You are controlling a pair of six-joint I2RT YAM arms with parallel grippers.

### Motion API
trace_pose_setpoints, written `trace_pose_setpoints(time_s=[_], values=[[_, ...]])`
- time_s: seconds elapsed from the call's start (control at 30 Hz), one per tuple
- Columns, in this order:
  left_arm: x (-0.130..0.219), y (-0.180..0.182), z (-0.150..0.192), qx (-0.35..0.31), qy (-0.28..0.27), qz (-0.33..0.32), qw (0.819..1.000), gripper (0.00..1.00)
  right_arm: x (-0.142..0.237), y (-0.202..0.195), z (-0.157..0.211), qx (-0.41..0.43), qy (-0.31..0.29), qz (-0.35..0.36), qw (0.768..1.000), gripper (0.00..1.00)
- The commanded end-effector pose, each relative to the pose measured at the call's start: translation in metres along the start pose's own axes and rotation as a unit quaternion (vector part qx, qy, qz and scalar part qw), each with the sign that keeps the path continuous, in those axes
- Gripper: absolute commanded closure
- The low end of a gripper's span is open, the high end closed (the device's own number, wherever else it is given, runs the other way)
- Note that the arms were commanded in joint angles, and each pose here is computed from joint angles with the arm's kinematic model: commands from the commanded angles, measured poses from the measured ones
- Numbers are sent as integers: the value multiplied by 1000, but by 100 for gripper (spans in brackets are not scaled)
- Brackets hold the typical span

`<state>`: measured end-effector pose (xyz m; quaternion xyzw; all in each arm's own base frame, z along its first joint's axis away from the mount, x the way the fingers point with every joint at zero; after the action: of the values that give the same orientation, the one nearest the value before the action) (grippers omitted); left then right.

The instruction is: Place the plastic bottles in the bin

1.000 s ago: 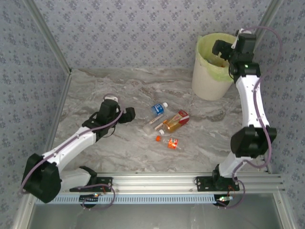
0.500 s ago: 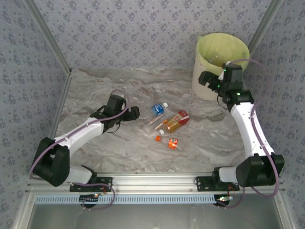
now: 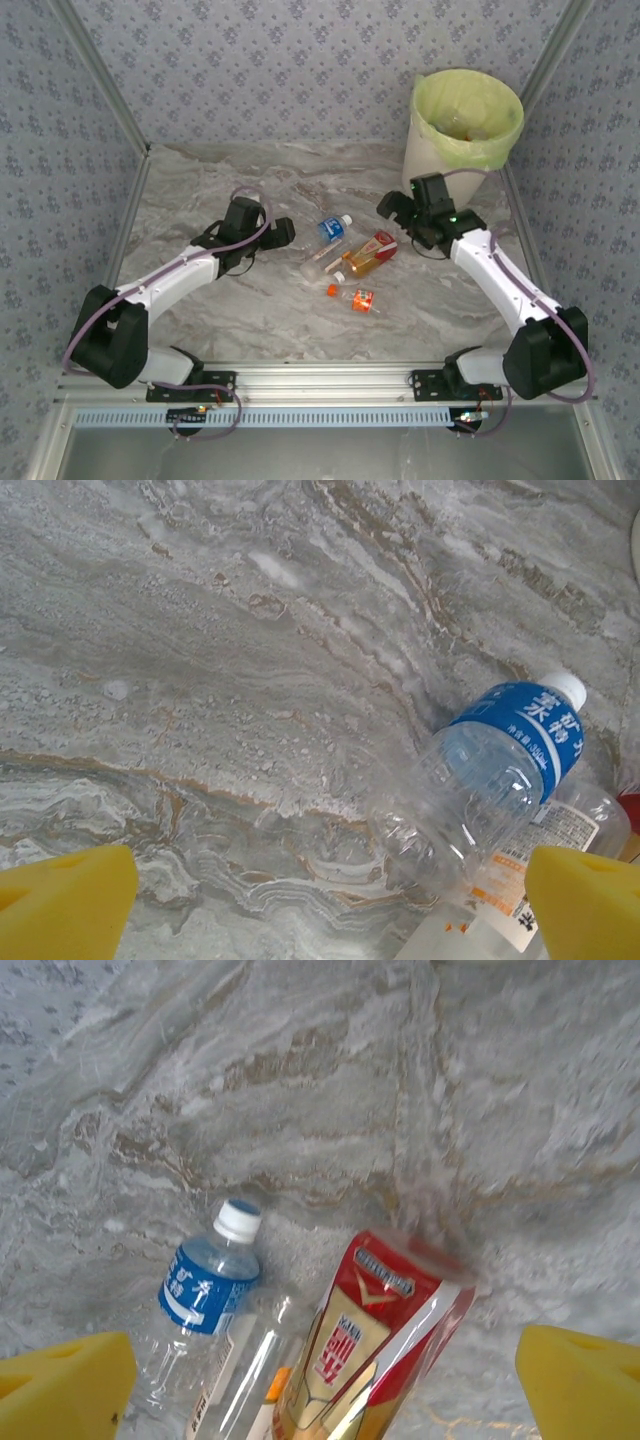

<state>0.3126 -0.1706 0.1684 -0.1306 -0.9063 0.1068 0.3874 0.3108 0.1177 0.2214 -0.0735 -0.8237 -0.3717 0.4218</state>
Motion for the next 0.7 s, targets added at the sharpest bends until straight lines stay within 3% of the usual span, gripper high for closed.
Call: trace_pose_setpoints(time_s=[0.0, 0.2, 0.67], values=[[-2, 3, 0, 13, -13, -6, 1000, 0, -3, -9, 11, -57, -25, 30, 998, 0], [-3, 5, 1, 22, -21, -10, 1000, 0, -36, -26, 45, -99, 7, 93, 991, 0], [-6, 9, 1, 21, -19, -21, 999, 1, -100, -26, 63, -117, 37, 157, 980, 0]])
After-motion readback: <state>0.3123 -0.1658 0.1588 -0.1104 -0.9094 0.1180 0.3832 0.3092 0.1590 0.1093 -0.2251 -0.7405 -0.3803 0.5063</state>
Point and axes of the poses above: each hand's point on the last joint's axis, 136 mm out from that joint toward the fingers, its own x axis back along the fingers, its own y axis along the line the jaws close on, z = x × y, the point moved 5 cm from there along x, back along the fingers, and after that the axes turned 9 degrees about -x, right-handed, at the moved point
